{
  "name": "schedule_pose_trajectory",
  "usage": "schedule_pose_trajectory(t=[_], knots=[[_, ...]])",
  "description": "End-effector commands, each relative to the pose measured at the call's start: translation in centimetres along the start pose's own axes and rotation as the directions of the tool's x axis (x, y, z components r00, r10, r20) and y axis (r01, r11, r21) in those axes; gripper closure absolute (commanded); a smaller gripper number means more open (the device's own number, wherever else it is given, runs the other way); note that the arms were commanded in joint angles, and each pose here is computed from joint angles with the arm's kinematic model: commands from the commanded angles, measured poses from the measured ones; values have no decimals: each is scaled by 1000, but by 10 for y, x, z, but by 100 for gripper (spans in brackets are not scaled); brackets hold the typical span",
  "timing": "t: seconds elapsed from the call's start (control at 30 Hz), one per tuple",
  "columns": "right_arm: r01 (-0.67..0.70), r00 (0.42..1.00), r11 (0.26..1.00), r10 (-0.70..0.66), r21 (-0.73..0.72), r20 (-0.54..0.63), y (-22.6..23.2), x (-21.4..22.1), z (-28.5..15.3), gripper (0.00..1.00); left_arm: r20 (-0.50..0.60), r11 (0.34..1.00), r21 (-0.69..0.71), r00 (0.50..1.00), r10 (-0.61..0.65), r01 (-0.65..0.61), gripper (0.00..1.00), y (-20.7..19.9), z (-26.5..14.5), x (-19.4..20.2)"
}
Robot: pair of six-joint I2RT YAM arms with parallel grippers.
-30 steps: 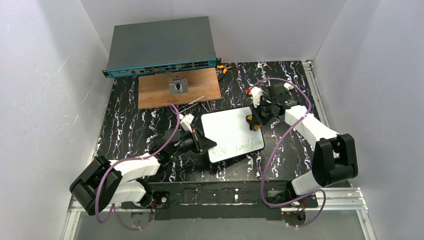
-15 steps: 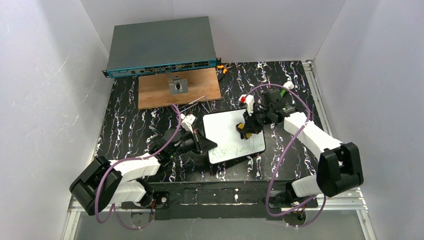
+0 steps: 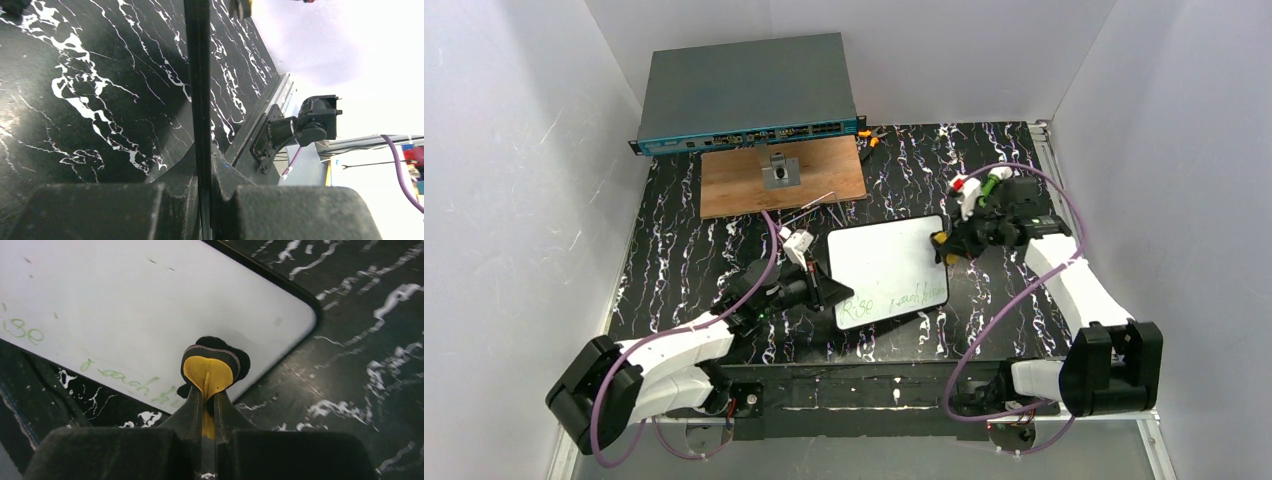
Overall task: Erase the whiteboard
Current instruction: Place the whiteboard eraser at the center of the board.
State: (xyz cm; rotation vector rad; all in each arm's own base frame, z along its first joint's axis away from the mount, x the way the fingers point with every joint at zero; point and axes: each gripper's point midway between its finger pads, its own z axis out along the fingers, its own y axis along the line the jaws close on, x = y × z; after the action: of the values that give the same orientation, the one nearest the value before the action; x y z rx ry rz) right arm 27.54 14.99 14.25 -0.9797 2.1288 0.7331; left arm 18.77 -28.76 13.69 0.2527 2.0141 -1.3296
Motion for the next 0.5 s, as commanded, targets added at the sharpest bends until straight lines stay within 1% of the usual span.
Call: schedule_pose_trajectory(t=[0.0,0.1,0.2,0.27,0.33,0.37,0.47], knots=[[-69,998,992,70,102,-2,-22,16,-27,99,117,989,33,984,137,-142,100,-25,-6,-39],[-168,982,971,180,168,-55,-43,47,-37,99,114,984,24,978,175,-179,100,-26,-10,-40],[-250,959,951,269,182,-89,-55,75,-42,99,106,977,18,972,210,-213,100,-26,-14,-39],[-272,947,945,296,182,-122,-57,86,-41,99,106,973,13,968,227,-230,100,-24,-17,-38],[-286,941,946,307,152,-140,-52,90,-38,99,113,970,7,964,242,-245,100,-23,-18,-39],[-288,944,951,302,111,-133,-45,86,-36,99,120,968,4,961,249,-251,100,-23,-19,-40],[-203,966,978,206,35,-159,-26,83,-27,99,164,964,-40,950,264,-261,100,-18,-21,-49]])
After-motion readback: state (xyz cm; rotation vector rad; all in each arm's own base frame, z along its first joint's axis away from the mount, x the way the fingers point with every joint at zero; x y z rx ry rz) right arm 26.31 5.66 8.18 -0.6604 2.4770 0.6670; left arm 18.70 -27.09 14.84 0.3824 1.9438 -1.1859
